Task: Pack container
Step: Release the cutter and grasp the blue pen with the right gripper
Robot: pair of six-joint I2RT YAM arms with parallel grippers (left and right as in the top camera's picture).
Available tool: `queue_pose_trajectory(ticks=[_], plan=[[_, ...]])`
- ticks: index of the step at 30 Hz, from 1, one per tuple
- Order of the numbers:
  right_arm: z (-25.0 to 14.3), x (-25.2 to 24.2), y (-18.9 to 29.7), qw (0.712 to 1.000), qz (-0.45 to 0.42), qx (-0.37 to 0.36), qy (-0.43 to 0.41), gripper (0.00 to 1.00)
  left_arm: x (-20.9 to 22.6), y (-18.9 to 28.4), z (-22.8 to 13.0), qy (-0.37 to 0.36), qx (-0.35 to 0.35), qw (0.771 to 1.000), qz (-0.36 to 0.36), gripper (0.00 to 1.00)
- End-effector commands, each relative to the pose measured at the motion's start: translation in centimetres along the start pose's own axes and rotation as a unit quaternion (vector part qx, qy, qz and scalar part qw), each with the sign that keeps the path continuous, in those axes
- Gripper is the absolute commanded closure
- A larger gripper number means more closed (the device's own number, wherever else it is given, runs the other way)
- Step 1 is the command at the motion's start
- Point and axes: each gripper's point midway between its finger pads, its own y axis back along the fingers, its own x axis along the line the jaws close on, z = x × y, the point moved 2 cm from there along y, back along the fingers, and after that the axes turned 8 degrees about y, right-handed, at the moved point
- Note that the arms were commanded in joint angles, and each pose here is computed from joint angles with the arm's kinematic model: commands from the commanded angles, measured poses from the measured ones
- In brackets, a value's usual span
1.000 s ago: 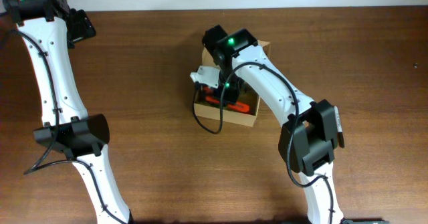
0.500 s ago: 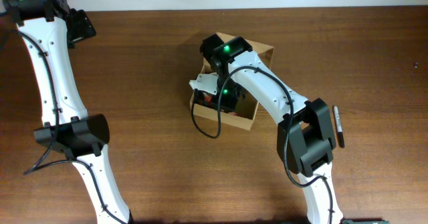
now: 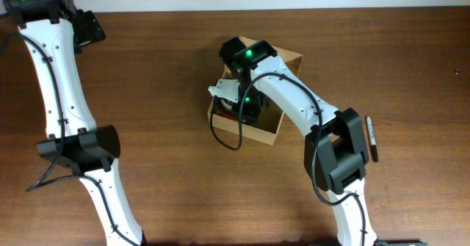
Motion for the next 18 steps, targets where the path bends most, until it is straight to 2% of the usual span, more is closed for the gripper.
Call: queue_pose_trajectory(ticks=[1,6,11,15,18], plan=[[-0.5,-1.0,6.4,0.995,-0.090,-0.027,-0.031,0.45,0.6,1.6,0.2,0.001,-0.013,1.000,-0.007,0.00],[-4.6,-1.6,16.8,0.967,-0.202,-0.101,-0.118,0.32,0.6,1.6,0.2,0.001,-0.013,1.000,-0.007,0.00],[-13.0,-2.5,23.6,0.913,-0.281,-0.170,-0.244,0.31,0.6,1.6,0.2,0.001,-0.013,1.000,-0.007,0.00],[-21.5,-3.0,22.4,0.862,-0.306,-0.165,-0.368,0.28,0.6,1.6,0.2,0.001,-0.013,1.000,-0.007,0.00],[-26.5,-2.6,18.2,0.813,-0.261,-0.145,-0.499,0.30,0.6,1.6,0.2,0.001,-0.013,1.000,-0.007,0.00]])
